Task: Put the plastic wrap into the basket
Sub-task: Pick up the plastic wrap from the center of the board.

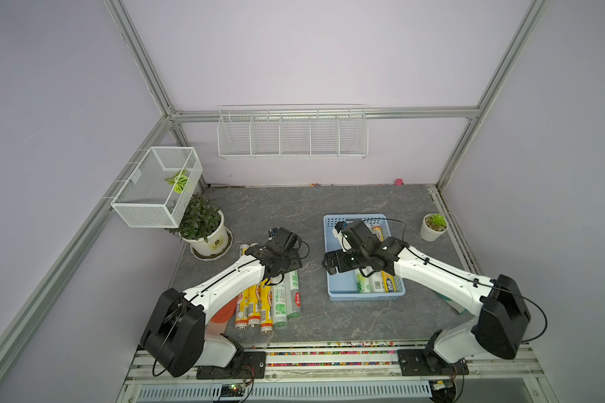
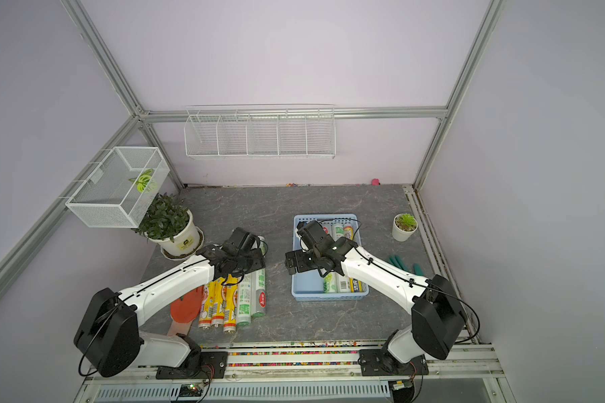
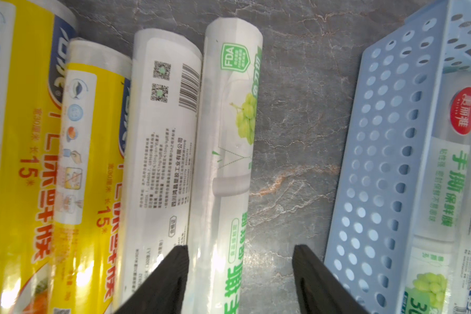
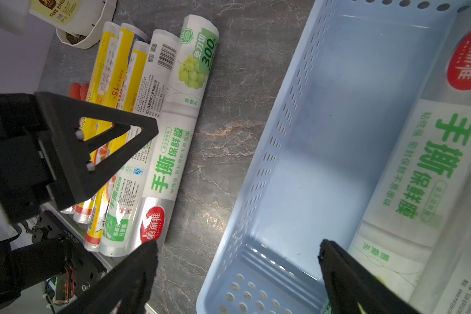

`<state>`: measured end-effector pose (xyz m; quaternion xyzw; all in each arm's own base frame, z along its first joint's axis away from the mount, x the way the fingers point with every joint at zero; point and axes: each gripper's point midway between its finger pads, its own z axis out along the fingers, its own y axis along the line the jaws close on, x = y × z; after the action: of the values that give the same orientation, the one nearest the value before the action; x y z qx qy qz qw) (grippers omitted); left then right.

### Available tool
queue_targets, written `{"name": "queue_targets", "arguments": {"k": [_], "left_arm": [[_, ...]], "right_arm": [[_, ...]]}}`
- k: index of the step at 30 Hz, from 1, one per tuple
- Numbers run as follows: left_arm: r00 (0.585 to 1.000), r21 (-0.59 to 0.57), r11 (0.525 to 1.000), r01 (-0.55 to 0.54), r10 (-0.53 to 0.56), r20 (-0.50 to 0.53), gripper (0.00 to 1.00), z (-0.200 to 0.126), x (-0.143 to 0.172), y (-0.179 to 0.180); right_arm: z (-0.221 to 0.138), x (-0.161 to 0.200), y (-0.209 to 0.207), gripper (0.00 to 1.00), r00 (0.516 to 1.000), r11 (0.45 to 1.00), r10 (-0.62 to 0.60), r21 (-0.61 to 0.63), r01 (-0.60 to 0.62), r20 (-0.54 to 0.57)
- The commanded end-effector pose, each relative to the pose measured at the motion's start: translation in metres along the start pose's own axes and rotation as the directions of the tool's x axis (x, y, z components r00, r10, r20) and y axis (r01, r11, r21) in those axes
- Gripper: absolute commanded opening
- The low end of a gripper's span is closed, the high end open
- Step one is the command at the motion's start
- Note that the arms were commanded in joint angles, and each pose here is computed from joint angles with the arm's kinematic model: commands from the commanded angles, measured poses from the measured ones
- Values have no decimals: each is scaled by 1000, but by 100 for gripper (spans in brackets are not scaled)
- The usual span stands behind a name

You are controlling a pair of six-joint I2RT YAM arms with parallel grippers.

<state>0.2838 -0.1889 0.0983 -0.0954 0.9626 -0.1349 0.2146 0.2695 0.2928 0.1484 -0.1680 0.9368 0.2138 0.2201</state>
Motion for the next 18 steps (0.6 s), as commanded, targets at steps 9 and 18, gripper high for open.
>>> {"name": "queue_targets", "arguments": {"k": [9,18], "left_arm": [[990,-90,996,-22,9,-139,63,29,12,23],[984,-91,995,-30,14,-178,61,43,16,20]], "right_arm": [[15,-8,12,98,1000,1000,5,-1,-5,-1],[22,-8,11,98,1000,1000,4,12,-4,-19]]}}
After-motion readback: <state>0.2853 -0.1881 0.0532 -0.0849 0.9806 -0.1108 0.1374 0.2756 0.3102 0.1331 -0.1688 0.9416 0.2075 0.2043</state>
